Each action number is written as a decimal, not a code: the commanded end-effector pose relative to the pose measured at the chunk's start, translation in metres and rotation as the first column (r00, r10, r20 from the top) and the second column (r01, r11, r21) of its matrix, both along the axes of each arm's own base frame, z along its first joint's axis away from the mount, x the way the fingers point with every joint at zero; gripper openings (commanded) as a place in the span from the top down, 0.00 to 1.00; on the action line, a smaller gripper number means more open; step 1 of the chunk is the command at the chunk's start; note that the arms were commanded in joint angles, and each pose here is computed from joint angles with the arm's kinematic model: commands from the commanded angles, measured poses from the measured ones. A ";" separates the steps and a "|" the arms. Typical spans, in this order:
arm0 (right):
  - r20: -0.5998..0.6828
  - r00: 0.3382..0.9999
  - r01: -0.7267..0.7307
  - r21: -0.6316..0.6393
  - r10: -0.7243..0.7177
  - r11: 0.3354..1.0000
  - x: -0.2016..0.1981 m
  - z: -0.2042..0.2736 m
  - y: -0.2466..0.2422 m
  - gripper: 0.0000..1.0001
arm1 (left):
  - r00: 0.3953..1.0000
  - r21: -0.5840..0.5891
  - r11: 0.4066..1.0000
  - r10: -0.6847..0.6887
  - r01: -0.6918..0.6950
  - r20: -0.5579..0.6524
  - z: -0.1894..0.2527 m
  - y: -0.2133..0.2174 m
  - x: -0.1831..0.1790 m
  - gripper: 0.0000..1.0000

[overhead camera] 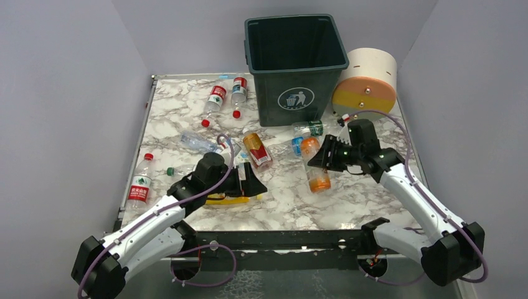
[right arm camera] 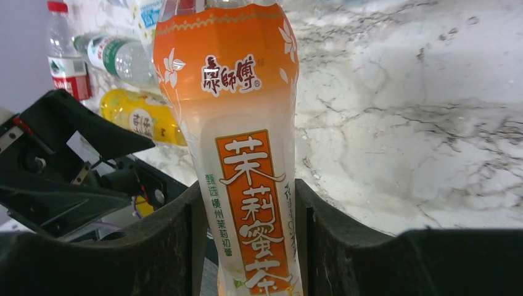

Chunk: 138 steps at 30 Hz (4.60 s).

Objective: Put the plastic bottles in the bin
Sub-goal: Place the plastic bottle in the trash bin, then pick up the plastic bottle at the center of the board.

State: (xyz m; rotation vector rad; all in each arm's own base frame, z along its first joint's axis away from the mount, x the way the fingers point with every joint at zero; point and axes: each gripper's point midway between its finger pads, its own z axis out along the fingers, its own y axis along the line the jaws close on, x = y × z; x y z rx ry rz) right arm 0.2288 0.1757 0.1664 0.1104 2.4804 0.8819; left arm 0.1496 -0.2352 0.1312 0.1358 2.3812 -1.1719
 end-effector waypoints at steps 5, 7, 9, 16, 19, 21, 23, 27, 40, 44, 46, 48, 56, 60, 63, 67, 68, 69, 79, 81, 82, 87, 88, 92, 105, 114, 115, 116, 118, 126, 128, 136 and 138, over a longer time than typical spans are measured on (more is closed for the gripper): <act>0.007 0.997 -0.072 -0.019 0.072 0.997 0.000 -0.024 0.038 0.51 | 0.999 -0.064 0.997 -0.038 0.039 0.009 -0.011 -0.012 0.000 0.01; 0.014 0.996 -0.091 -0.017 0.091 0.996 0.000 -0.025 0.046 0.51 | 0.999 -0.064 0.997 -0.036 0.036 0.009 -0.014 -0.012 0.001 0.01; 0.017 0.994 -0.111 -0.014 0.111 0.994 0.001 -0.026 0.054 0.51 | 0.999 -0.064 0.997 -0.034 0.035 0.010 -0.016 -0.014 0.003 0.01; 0.032 0.988 -0.154 -0.012 0.154 0.988 0.003 -0.021 0.070 0.51 | 1.000 -0.082 0.996 -0.028 0.029 0.012 -0.015 -0.023 0.014 0.01; 0.052 0.984 -0.173 -0.001 0.173 0.985 0.005 -0.009 0.076 0.51 | 0.999 -0.082 0.996 -0.028 0.030 0.027 -0.011 -0.027 0.021 0.01; 0.064 0.980 -0.187 0.004 0.187 0.982 0.006 -0.003 0.081 0.51 | 0.999 -0.083 0.996 -0.028 0.031 0.041 -0.006 -0.030 0.025 0.01; 0.080 0.977 -0.200 0.011 0.198 0.980 0.006 0.004 0.085 0.51 | 0.998 -0.088 0.996 -0.025 0.030 0.058 0.001 -0.033 0.031 0.01; 0.120 0.967 -0.231 0.027 0.227 0.972 0.005 0.025 0.091 0.51 | 0.996 -0.110 0.994 -0.009 0.018 0.087 0.014 -0.039 0.041 0.01; 0.302 0.918 -0.293 0.076 0.258 0.953 -0.018 0.107 0.081 0.50 | 0.990 -0.096 0.993 -0.055 0.068 0.131 0.035 -0.066 0.071 0.01; 0.375 0.901 -0.267 0.079 0.220 0.960 -0.018 0.138 0.073 0.50 | 0.988 -0.095 0.993 -0.056 0.070 0.142 0.040 -0.065 0.069 0.01; 0.422 0.888 -0.234 0.072 0.183 0.970 -0.011 0.154 0.069 0.50 | 0.988 -0.084 0.994 -0.054 0.067 0.146 0.042 -0.060 0.065 0.01; 0.459 0.877 -0.195 0.068 0.142 0.979 0.001 0.169 0.067 0.50 | 0.988 -0.081 0.995 -0.048 0.060 0.148 0.043 -0.054 0.059 0.01; 0.589 0.807 -0.116 0.100 0.035 0.988 0.074 0.231 0.099 0.50 | 0.987 -0.059 0.998 0.012 -0.003 0.157 0.054 -0.021 0.034 0.01; 0.651 0.759 -0.063 0.110 -0.024 0.992 0.118 0.263 0.114 0.49 | 0.986 -0.077 0.996 0.054 -0.042 0.158 0.061 -0.007 0.022 0.01; 0.689 0.720 -0.023 0.138 -0.080 0.990 0.152 0.283 0.122 0.49 | 0.984 -0.076 0.994 0.087 -0.075 0.158 0.061 0.002 0.018 0.01; 0.693 0.702 0.005 0.226 -0.165 0.974 0.202 0.298 0.120 0.49 | 0.982 -0.066 0.993 0.103 -0.094 0.161 0.064 0.008 0.016 0.01; 0.682 0.706 0.010 0.259 -0.190 0.966 0.217 0.300 0.115 0.49 | 0.981 -0.061 0.993 0.105 -0.096 0.163 0.065 0.009 0.016 0.01; 0.670 0.713 0.003 0.291 -0.206 0.957 0.230 0.299 0.111 0.49 | 0.981 -0.055 0.994 0.105 -0.097 0.165 0.065 0.010 0.016 0.01; 0.660 0.687 -0.001 0.420 -0.305 0.907 0.302 0.309 0.074 0.48 | 0.977 0.004 0.995 0.094 -0.096 0.194 0.066 0.009 0.027 0.01; 0.654 0.691 0.004 0.420 -0.306 0.907 0.309 0.306 0.069 0.48 | 0.977 0.008 0.995 0.092 -0.095 0.192 0.063 0.008 0.029 0.01; 0.654 0.694 0.003 0.416 -0.302 0.909 0.312 0.305 0.068 0.46 | 0.978 0.009 0.996 0.090 -0.093 0.189 0.061 0.007 0.029 0.01; 0.641 0.716 0.037 0.361 -0.277 0.932 0.318 0.288 0.063 0.26 | 0.978 0.017 0.996 0.086 -0.091 0.191 0.055 0.005 0.032 0.01; 0.642 0.715 0.044 0.352 -0.276 0.935 0.317 0.287 0.061 0.23 | 0.978 0.017 0.996 0.085 -0.090 0.190 0.054 0.004 0.033 0.01; 0.647 0.712 0.072 0.320 -0.273 0.945 0.309 0.281 0.052 0.19 | 0.980 0.017 0.997 0.076 -0.081 0.185 0.050 0.001 0.034 0.01; 0.675 0.699 0.094 0.239 -0.235 0.966 0.230 0.294 0.021 0.16 | 0.982 0.036 0.997 0.058 -0.065 0.180 0.041 0.002 0.032 0.01; 0.642 0.745 0.101 0.162 -0.183 0.982 0.158 0.248 0.000 0.15 | 0.978 0.087 0.994 0.052 -0.071 0.201 0.037 0.001 0.043 0.01; 0.629 0.758 0.100 0.154 -0.176 0.983 0.154 0.237 0.000 0.15 | 0.977 0.097 0.992 0.054 -0.075 0.208 0.038 0.002 0.046 0.01; 0.618 0.767 0.100 0.145 -0.169 0.984 0.151 0.228 -0.001 0.15 | 0.975 0.116 0.990 0.057 -0.083 0.217 0.040 0.003 0.050 0.01; 0.591 0.790 0.106 0.129 -0.162 0.986 0.146 0.208 -0.002 0.15 | 0.966 0.164 0.979 0.076 -0.119 0.247 0.045 0.009 0.062 0.01; 0.520 0.846 0.052 0.143 -0.120 0.988 0.129 0.167 0.006 0.15 | 0.911 0.327 0.887 0.203 -0.327 0.359 0.072 0.068 0.141 0.01; 0.518 0.847 0.052 0.142 -0.119 0.988 0.125 0.166 0.005 0.15 | 0.899 0.331 0.866 0.251 -0.374 0.359 0.073 0.089 0.161 0.01; 0.515 0.853 0.001 0.151 -0.080 0.989 0.101 0.166 0.007 0.16 | 0.852 0.437 0.749 0.329 -0.498 0.406 0.067 0.148 0.237 0.01; 0.507 0.859 -0.004 0.148 -0.072 0.989 0.094 0.161 0.006 0.16 | 0.848 0.480 0.713 0.328 -0.511 0.416 0.056 0.160 0.257 0.01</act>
